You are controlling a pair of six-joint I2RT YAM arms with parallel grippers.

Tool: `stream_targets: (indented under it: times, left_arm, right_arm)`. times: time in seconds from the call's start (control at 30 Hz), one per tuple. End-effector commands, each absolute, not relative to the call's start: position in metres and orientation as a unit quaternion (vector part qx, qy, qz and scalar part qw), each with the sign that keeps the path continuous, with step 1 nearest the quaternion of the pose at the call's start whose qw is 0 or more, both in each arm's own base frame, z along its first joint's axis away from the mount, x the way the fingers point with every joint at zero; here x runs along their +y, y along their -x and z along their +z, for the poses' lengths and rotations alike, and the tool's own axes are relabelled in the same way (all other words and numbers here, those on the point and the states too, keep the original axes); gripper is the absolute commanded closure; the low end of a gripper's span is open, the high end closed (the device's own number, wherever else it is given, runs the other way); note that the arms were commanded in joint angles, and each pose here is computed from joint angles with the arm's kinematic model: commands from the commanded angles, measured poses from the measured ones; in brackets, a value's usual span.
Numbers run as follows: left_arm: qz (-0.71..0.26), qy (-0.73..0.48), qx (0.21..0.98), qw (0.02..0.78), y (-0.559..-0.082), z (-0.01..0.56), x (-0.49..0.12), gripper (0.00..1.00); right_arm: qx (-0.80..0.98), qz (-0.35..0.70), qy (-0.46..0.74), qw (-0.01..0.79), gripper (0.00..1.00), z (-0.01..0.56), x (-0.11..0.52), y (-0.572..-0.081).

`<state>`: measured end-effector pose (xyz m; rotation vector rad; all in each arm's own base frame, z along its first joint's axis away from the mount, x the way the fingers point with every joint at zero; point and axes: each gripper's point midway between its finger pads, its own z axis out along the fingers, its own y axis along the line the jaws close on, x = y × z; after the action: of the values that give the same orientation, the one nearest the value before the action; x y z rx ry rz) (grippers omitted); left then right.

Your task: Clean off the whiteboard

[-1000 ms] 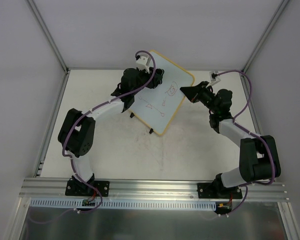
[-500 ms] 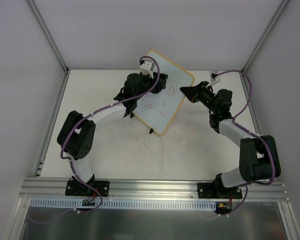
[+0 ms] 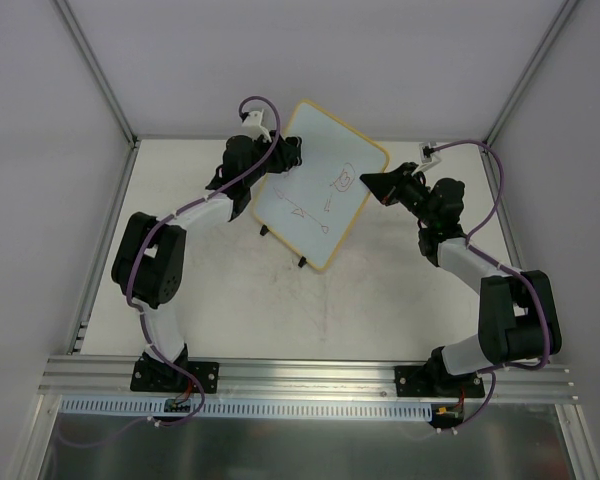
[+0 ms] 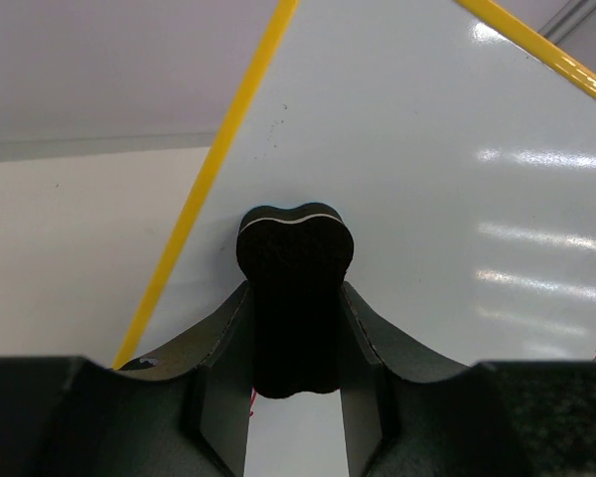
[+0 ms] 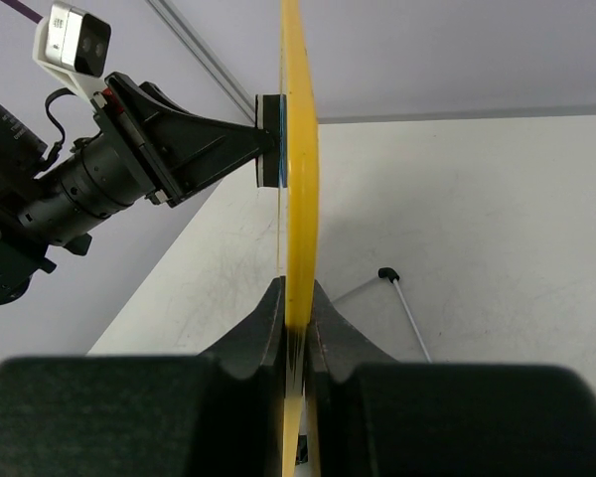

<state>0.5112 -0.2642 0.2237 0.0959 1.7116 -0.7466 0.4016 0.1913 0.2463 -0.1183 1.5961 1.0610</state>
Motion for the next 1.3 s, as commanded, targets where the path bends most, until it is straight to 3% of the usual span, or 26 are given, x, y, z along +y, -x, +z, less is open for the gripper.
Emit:
stream_targets:
  times: [0.0,0.53,1.0,1.27]
  left_arm:
    - [-0.29,0.008,0.764,0.577,-0.523,0.194,-0.244,1.0]
    - [-0.284,0.083,0.795,0.53,-0.518,0.142,-0.211,1.0]
    - [-0.333,-0.003,0.75,0.572,-0.517,0.206,-0.254,1.0]
    - [-0.339,-0.093,0.732,0.584,-0.485,0.223,-0.322,1.0]
  right_arm:
    - [0.651,0.44,0.125,0.606,1.0,0.267,0.202,-0.392]
    - [0.652,0.441,0.125,0.604,1.0,0.266,0.203,-0.392]
    - [0.652,0.441,0.125,0.604,1.0,0.265,0.202,-0.393]
    - [0.652,0.442,0.126,0.603,1.0,0.266,0.203,-0.393]
